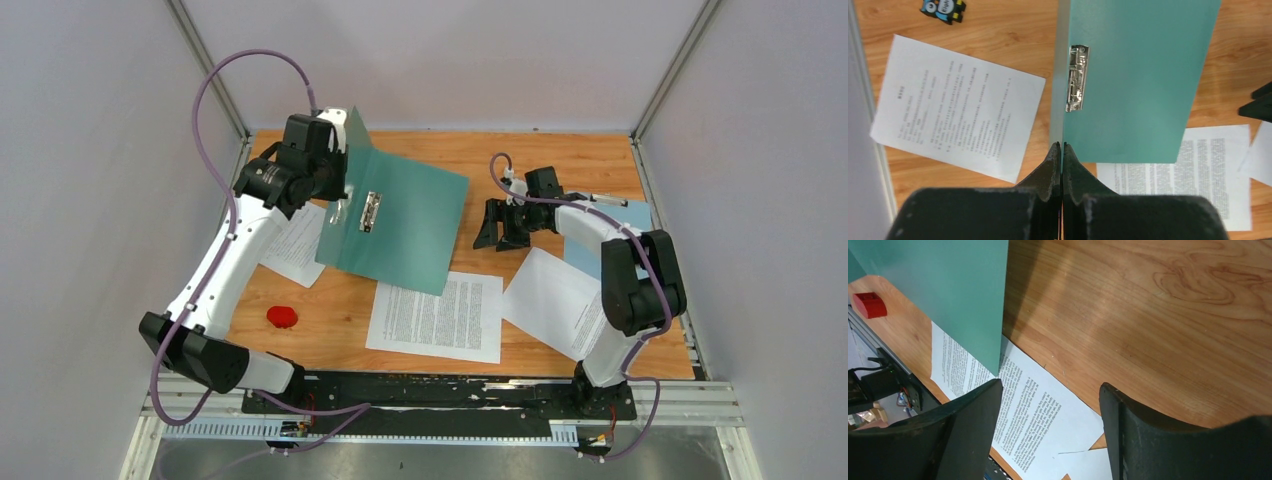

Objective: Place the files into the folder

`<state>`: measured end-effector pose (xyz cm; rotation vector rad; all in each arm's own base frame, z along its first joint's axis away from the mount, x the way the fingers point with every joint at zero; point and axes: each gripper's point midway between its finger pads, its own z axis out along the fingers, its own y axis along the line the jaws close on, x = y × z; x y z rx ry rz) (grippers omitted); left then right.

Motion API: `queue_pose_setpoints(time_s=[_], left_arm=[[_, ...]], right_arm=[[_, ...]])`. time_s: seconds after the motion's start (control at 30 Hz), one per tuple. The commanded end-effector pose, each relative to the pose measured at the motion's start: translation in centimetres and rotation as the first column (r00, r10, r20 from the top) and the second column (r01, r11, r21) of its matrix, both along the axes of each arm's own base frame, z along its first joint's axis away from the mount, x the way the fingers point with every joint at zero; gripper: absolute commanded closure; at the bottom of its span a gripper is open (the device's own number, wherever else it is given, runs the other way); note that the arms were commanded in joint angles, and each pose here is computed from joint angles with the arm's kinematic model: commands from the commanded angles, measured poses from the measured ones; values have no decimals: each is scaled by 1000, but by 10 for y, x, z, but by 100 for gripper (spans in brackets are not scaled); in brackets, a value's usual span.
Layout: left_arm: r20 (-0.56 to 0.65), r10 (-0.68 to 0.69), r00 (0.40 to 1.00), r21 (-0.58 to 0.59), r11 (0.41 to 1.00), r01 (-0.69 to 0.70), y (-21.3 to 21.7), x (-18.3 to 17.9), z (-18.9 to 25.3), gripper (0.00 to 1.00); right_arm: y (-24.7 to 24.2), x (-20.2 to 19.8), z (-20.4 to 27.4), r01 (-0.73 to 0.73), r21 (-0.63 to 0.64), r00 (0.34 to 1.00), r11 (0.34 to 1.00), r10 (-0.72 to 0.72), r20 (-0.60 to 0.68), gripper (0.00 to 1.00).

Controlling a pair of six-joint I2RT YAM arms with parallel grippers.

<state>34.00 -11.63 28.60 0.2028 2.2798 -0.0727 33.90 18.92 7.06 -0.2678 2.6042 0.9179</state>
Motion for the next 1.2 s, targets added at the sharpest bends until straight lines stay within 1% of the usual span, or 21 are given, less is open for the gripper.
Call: queue_pose_setpoints(time_s=[0.0, 0.1, 0.23, 0.3, 0.43, 0.57, 0.6, 0.7, 0.77, 0.83, 0.9, 0.97, 1.07, 1.17], left_arm=[[66, -23, 998, -269, 962, 40, -24, 4, 33, 100], [64, -46, 997, -380, 922, 67, -34, 5, 43, 100], [88, -49, 995, -442, 893, 83, -42, 6, 59, 100], [85, -75, 994, -488, 866, 107, -50, 2, 69, 100], [74, -132, 988, -576, 803, 150, -67, -7, 80, 100], [80, -183, 980, -669, 719, 189, -85, -14, 88, 100], [83, -185, 979, -675, 712, 192, -86, -14, 88, 100], [81, -185, 979, -651, 734, 192, -83, -13, 77, 100], [80, -188, 979, -644, 740, 195, -81, -12, 66, 100], [60, -156, 986, -627, 763, 159, -75, -9, 47, 100], [22, -123, 992, -594, 797, 112, -68, -5, 21, 100], [-15, -125, 992, -568, 817, 94, -66, -4, -1, 100], [-75, -161, 984, -551, 829, 94, -69, -2, -33, 100], [-137, -199, 970, -541, 836, 95, -72, -3, -59, 100]], right_arm=[[8, 25, 33, 53, 49, 996, 997, -56, 71, 30], [8, 26, 52, 69, 61, 992, 996, -75, 100, 32], [4, 25, 79, 107, 66, 985, 992, -115, 129, 35], [3, 22, 94, 126, 79, 980, 989, -136, 146, 37], [4, 15, 125, 138, 129, 971, 982, -160, 176, 40], [3, 9, 144, 140, 149, 964, 979, -168, 204, 41], [3, 8, 148, 141, 152, 962, 978, -172, 211, 41], [3, 7, 150, 141, 162, 960, 977, -175, 217, 46], [6, 8, 145, 145, 173, 963, 974, -179, 199, 50], [13, 7, 136, 162, 205, 966, 965, -198, 167, 53], [28, 3, 129, 158, 244, 969, 957, -198, 148, 54], [46, 0, 119, 149, 251, 973, 956, -187, 135, 56], [68, 3, 96, 129, 226, 982, 966, -156, 105, 57], [91, 4, 75, 91, 209, 991, 974, -109, 73, 61]])
